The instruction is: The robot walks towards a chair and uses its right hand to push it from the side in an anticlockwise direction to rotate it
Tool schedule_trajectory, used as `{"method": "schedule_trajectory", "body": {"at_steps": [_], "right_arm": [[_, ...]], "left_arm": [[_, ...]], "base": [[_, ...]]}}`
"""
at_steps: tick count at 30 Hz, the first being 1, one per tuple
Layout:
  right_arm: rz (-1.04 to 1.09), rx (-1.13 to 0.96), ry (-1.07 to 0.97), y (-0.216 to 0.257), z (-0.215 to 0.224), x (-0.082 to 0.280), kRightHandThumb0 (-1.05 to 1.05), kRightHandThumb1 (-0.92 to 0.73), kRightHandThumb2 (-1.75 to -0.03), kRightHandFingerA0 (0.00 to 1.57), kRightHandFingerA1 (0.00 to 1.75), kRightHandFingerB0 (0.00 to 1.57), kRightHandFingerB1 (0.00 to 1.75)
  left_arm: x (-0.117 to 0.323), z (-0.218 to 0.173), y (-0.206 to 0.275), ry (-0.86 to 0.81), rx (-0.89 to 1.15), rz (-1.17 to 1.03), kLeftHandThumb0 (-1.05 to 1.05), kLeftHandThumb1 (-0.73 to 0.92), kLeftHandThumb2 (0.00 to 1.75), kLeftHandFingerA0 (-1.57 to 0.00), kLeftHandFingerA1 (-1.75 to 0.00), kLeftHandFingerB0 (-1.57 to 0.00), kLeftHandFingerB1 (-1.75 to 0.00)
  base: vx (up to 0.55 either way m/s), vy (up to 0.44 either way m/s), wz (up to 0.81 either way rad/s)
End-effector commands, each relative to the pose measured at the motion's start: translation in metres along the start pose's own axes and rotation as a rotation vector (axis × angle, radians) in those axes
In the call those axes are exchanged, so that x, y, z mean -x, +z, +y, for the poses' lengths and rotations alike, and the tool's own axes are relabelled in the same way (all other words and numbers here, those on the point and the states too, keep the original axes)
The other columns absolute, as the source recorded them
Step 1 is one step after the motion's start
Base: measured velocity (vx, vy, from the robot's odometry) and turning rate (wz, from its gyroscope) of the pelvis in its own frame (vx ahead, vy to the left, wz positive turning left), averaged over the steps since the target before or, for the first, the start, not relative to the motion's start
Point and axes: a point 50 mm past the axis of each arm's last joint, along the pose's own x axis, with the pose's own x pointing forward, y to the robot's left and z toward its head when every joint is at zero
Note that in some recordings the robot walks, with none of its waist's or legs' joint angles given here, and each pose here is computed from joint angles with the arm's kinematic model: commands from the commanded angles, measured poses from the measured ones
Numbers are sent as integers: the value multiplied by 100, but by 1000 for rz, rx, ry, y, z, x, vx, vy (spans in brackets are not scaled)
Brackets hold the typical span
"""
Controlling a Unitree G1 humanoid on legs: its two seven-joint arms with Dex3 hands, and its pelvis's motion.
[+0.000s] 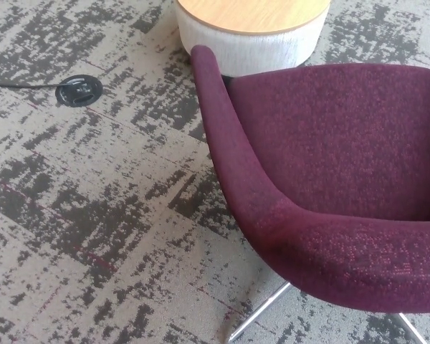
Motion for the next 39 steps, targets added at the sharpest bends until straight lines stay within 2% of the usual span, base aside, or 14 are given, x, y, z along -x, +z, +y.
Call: {"method": "schedule_trajectory", "body": {"at_steps": [1, 2, 3, 4, 9, 10, 18, 20, 21, 22, 30, 31, 36, 39], "right_arm": [[12, -187, -10, -3, 3, -5, -60, -87, -73, 0, 17, 0, 13], [11, -206, -14, -3, 4, -6, -70, -72, -104, 0, 20, 0, 20], [14, -209, -13, -4, 5, -6, -63, -87, -70, 0, 20, 1, 16], [17, -214, -12, -4, 5, -6, -70, -71, -104, 0, 21, 0, 20], [14, -238, 3, -4, 5, -7, -66, -88, -66, 0, 21, 0, 17], [24, -244, 10, -5, 5, -8, -73, -73, -107, 0, 18, 0, 18], [55, -320, 33, -8, 4, -9, -83, -74, -109, 0, 12, 0, 13], [59, -313, 29, -9, 4, -8, -76, -87, -68, 0, 25, 0, 9], [50, -294, 13, -10, 4, -6, -80, -76, -109, 0, 14, 0, 13], [57, -297, 9, -11, 5, -6, -81, -76, -109, 0, 14, 0, 14], [82, -321, -7, -13, 6, -7, -76, -75, -107, 0, 15, 0, 16], [79, -317, -13, -13, 6, -7, -75, -75, -106, 0, 15, 0, 16], [88, -296, -18, -16, 6, -5, -76, -76, -109, 0, 16, 0, 16], [88, -268, -26, -16, 6, -5, -70, -74, -109, 0, 21, 0, 21]], "left_arm": [[-2, 6, 77, -20, -17, -369, -73, 74, 62, -46, -55, -28, -34], [-1, 7, 77, -22, -22, -373, -78, 61, 76, -44, -58, -25, -40], [-1, 7, 77, -20, -26, -370, -74, 75, 63, -45, -51, -30, -32], [-2, 7, 77, -21, -12, -368, -76, 58, 96, -42, -62, -21, -47], [-2, 6, 80, -12, -14, -369, -73, 73, 62, -48, -52, -29, -33], [-2, 6, 81, -11, -24, -373, -73, 73, 62, -49, -54, -29, -34], [-1, 10, 78, -5, -40, -366, -73, 73, 62, -46, -52, -31, -33], [-2, 10, 77, 15, -35, -350, -72, 72, 62, -50, -53, -31, -33], [-1, 11, 70, 14, -22, -341, -72, 59, 94, -42, -62, -18, -46], [-1, 12, 67, 8, -8, -337, -70, 72, 62, -43, -54, -23, -33], [-2, 13, 62, 18, 11, -308, -74, 58, 94, -38, -62, -16, -46], [-1, 14, 62, 17, -2, -311, -71, 73, 62, -41, -55, -23, -33], [-2, 12, 63, 27, -22, -302, -72, 72, 62, -41, -54, -24, -32], [-2, 10, 63, 23, -7, -306, -78, 58, 95, -39, -63, -18, -46]], "base": [[0, 0, 0], [0, 0, 0], [0, 0, 0], [0, 0, 0], [0, 0, 0], [0, 0, 0], [0, 0, 0], [0, 0, 0], [0, 0, 0], [0, 0, 0], [0, 0, 0], [0, 0, 0], [0, 0, 0], [0, 0, 0]]}}
